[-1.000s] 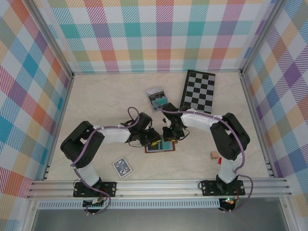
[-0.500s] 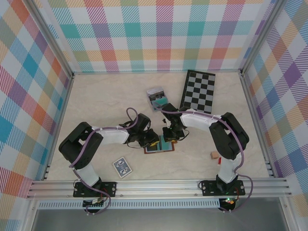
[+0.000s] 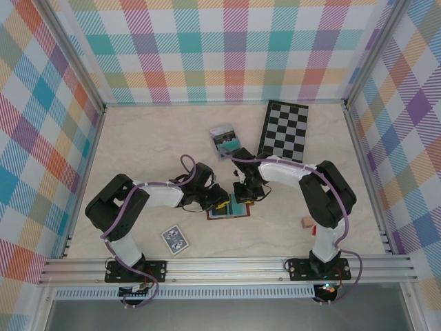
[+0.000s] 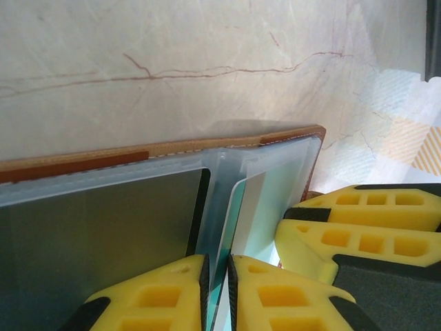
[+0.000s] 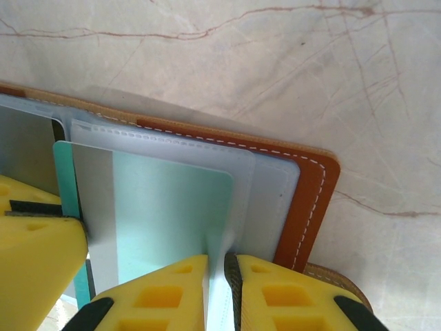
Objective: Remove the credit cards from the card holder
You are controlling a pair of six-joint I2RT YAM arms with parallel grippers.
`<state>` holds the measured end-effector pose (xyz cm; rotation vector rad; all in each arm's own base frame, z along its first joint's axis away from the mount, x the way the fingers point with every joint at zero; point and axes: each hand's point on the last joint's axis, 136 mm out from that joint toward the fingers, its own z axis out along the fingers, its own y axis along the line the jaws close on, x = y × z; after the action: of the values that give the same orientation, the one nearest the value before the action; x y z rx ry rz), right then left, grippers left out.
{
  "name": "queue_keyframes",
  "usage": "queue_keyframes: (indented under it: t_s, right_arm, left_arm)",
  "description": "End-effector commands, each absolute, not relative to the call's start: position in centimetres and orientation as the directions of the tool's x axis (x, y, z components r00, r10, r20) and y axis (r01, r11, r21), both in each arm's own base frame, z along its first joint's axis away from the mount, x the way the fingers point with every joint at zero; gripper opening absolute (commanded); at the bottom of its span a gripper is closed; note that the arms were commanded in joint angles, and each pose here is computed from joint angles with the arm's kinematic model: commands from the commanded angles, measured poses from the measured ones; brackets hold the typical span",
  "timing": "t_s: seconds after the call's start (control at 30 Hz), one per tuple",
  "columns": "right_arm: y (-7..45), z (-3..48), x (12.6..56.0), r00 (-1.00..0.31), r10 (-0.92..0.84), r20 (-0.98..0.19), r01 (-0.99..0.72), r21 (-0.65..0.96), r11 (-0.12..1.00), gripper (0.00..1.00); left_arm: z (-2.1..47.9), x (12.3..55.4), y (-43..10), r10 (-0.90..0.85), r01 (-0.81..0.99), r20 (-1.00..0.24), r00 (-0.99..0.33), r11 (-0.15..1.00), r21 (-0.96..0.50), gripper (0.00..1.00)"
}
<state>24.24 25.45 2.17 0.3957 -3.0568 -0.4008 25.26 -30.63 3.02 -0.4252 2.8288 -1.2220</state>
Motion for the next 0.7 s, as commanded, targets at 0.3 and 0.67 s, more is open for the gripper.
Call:
queue_keyframes:
  t_s: [0.3, 0.67]
  right_arm:
    - [25.0, 1.1, 23.5, -0.964, -0.259, 0.052, -0.240, 0.238, 0.941, 0.18]
    - [25.4, 2.1, 23.9, -0.965, -0.260, 0.030, -0.245, 0.251, 0.937, 0.19]
  left_arm:
    - [2.8, 24.7, -29.1, -0.242, -0.222, 0.073, -0.968, 0.676, -0.703, 0.07]
    - [3.7, 24.6, -27.8, -0.207, -0.174, 0.023, -0.978, 0.750, -0.638, 0.00]
